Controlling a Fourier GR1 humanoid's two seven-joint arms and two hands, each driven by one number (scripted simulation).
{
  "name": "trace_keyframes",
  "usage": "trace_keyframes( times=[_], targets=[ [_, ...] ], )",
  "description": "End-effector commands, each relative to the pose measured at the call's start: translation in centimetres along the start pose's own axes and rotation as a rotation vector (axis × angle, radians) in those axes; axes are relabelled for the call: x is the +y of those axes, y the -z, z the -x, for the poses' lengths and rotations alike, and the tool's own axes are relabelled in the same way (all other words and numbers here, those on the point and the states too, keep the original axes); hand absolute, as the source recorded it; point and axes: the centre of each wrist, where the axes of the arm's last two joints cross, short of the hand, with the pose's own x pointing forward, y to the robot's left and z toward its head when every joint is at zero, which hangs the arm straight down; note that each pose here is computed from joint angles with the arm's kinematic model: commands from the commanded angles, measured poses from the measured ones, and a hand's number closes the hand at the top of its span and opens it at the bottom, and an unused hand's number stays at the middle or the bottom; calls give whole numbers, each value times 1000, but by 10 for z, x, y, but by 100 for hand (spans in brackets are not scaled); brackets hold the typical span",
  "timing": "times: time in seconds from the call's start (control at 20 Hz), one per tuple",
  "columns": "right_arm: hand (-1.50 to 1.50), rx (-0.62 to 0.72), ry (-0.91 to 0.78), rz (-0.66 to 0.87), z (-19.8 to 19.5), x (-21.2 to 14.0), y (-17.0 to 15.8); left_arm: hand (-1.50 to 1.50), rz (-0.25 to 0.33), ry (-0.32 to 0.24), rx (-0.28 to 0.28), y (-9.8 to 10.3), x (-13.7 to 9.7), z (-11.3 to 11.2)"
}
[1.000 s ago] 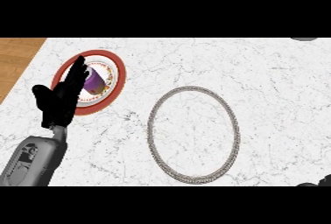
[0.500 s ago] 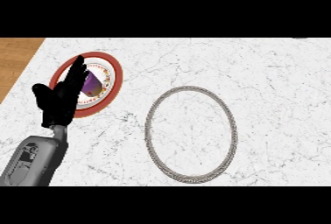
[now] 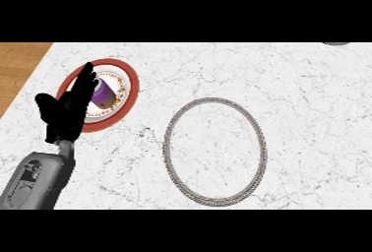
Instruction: Pick the cupcake from the placemat and place it in the basket
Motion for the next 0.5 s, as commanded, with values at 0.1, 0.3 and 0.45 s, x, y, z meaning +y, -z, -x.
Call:
trace_keyframes(
  times=[0.1,0.3,0.45],
  targets=[
    [150,95,-183,-26,-4,-5,-1,0,19,-5,7,-4,-8,4],
    [150,143,-240,-141,-3,-4,-11,0,21,1,16,0,-1,3],
    [150,165,-259,-221,-2,-3,-17,0,24,-4,8,3,-1,-6]
  ],
)
